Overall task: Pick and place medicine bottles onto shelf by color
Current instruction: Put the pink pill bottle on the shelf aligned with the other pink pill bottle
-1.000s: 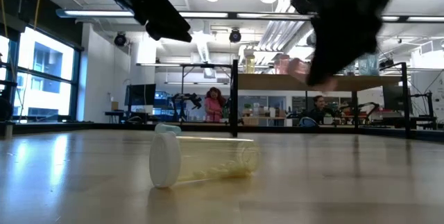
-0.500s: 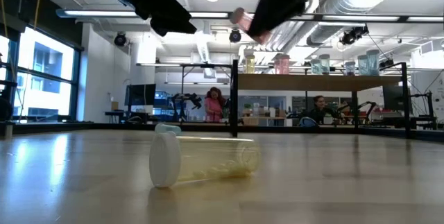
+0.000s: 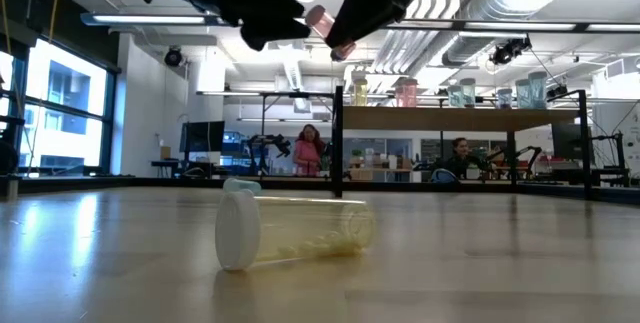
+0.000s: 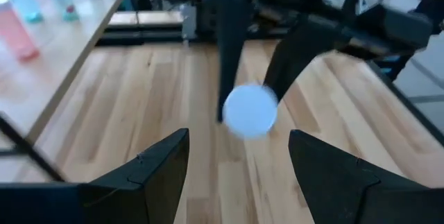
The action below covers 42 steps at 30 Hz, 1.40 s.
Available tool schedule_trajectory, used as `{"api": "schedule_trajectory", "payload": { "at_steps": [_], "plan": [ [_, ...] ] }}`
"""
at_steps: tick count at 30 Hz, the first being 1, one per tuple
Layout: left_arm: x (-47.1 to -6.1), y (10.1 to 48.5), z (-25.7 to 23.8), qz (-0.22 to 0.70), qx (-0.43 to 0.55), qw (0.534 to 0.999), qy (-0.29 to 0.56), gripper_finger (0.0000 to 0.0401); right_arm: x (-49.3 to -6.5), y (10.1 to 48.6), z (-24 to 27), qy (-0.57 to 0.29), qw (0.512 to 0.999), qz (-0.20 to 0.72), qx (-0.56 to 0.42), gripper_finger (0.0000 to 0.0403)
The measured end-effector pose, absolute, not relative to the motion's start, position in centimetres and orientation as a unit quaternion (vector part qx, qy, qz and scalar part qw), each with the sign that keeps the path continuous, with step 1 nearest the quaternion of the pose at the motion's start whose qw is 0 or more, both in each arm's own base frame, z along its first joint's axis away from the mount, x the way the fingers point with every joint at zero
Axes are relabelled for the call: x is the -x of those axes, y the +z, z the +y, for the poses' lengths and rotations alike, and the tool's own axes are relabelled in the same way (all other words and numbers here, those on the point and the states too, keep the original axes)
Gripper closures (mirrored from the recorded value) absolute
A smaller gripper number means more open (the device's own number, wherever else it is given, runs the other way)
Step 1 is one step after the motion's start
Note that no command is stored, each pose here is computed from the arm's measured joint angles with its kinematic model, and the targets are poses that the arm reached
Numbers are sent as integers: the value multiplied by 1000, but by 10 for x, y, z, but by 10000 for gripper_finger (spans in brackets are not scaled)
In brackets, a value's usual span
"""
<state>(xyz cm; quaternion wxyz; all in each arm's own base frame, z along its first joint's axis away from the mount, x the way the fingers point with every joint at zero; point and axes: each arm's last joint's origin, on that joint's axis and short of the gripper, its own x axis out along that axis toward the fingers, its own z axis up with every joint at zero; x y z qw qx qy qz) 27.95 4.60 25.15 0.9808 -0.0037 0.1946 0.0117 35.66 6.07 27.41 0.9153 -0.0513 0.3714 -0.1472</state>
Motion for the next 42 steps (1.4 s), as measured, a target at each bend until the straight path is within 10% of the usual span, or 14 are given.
{"api": "schedule_trajectory", "payload": {
  "at_steps": [17,42],
  "plan": [
    [-294,244,49,166,-1,986,14,166,-359,274,48,-160,913,371,52,325],
    [-294,245,48,163,-14,986,10,283,-360,275,49,-147,917,369,30,325]
  ]
}}
